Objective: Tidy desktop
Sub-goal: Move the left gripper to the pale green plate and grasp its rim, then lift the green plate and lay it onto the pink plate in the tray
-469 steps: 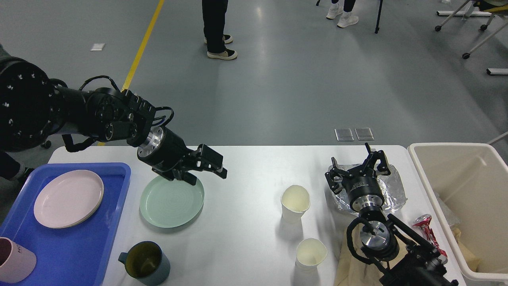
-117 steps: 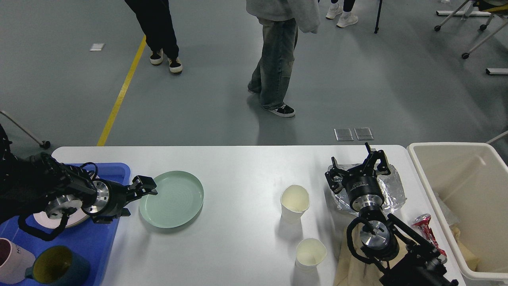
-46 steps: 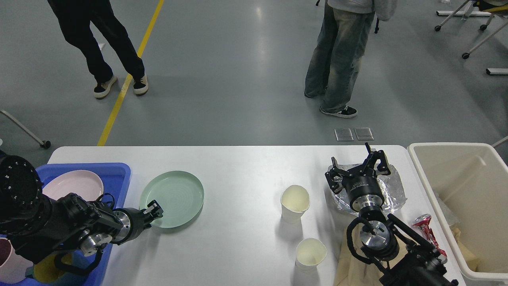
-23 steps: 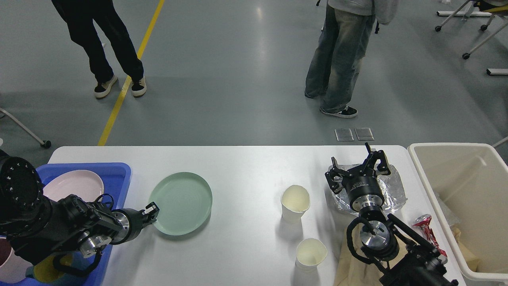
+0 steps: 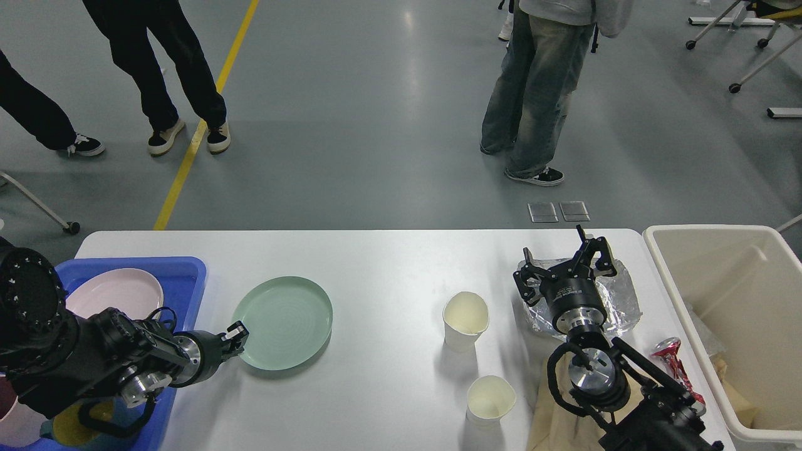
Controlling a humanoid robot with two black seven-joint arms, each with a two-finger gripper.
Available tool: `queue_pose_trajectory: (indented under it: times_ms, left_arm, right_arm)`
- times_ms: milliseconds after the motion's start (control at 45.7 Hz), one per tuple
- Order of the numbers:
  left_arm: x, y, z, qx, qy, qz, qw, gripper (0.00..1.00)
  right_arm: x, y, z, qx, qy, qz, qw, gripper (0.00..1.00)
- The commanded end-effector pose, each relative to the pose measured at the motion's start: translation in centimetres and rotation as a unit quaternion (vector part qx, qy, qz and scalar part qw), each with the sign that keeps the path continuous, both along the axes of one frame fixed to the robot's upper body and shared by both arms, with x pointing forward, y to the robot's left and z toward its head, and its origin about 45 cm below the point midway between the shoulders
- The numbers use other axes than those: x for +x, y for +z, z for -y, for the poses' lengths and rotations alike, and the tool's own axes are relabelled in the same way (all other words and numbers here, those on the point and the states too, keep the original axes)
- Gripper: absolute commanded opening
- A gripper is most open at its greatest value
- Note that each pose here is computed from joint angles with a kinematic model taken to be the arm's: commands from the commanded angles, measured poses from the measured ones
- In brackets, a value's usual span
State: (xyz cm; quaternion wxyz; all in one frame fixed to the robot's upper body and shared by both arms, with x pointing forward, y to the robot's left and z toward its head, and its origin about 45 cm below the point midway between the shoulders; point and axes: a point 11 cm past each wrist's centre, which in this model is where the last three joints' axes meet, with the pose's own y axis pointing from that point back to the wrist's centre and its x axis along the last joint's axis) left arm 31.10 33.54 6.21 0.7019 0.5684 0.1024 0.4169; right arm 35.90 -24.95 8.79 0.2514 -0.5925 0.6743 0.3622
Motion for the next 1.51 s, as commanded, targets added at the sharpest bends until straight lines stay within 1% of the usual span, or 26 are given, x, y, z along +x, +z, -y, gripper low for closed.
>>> queue_pose_trajectory:
  times_ms: [0,153,263,372,460,569,722,788,854,963,1007,1095,1182,1248,1401,1489]
  left_arm:
    - [0.4,0.7,0.3,-0.008,-0.014,-0.004,1.000,0.00]
    - [1.1,2.4,0.4,-0.024,-0.033,-0.019,0.999,0.00]
    - [2.0,5.2,-0.5,-0.028,-0.062,-0.035,0.997,0.00]
    - [2.8,9.1,-2.0,-0.040,-0.090,-0.047,0.994,0.00]
    - [3.6,13.4,-4.2,-0.041,-0.112,-0.062,0.991,0.00]
    - [4.4,21.0,-6.3,-0.055,-0.155,-0.075,0.983,0.00]
    - [3.9,31.8,-7.6,-0.065,-0.220,-0.070,0.971,0.00]
    - [3.8,35.2,-8.6,-0.038,-0.231,-0.035,0.972,0.00]
    - [3.5,37.2,-9.6,-0.014,-0.236,-0.008,0.972,0.00]
    - [3.2,37.3,-11.8,0.017,-0.223,-0.010,0.975,0.00]
    - [3.2,36.7,-12.8,0.026,-0.212,-0.019,0.977,0.00]
    - [2.4,32.6,-15.1,0.025,-0.182,-0.065,0.981,0.00]
    - [2.7,29.3,-17.9,0.074,-0.146,-0.045,0.985,0.00]
    - [2.3,25.9,-19.9,0.111,-0.127,-0.048,0.984,0.00]
    - [2.8,19.0,-21.0,0.173,-0.127,-0.032,0.976,0.00]
    - [3.0,17.2,-22.2,0.201,-0.115,-0.014,0.973,0.00]
  right_arm:
    - [0.0,0.0,0.0,0.000,0.000,0.000,1.000,1.00]
    - [0.0,0.0,0.0,0.000,0.000,0.000,1.000,1.00]
    - [0.0,0.0,0.0,0.000,0.000,0.000,1.000,1.00]
    - [0.0,-0.1,0.0,0.000,0.000,-0.001,1.000,1.00]
    - [0.0,-0.1,0.0,0.000,0.000,-0.001,1.000,1.00]
    - [0.0,-0.1,0.0,0.000,0.000,-0.001,1.000,1.00]
    - [0.0,-0.1,0.1,-0.001,-0.001,-0.001,1.000,1.00]
    - [0.0,0.0,0.1,-0.001,0.000,0.000,1.000,1.00]
    - [0.0,0.0,0.0,0.000,0.000,0.000,1.000,1.00]
    - [0.0,0.0,0.1,-0.001,0.000,0.000,1.000,1.00]
    - [0.0,0.0,0.0,0.000,0.000,0.000,1.000,1.00]
    - [0.0,0.0,0.1,-0.001,0.000,0.000,1.000,1.00]
    - [0.0,0.0,0.1,-0.001,0.000,0.000,1.000,1.00]
    - [0.0,0.0,0.0,0.000,0.000,0.000,1.000,1.00]
    - [0.0,0.0,0.1,-0.001,0.000,0.000,1.000,1.00]
    - [0.0,0.0,0.1,-0.001,0.000,0.000,1.000,1.00]
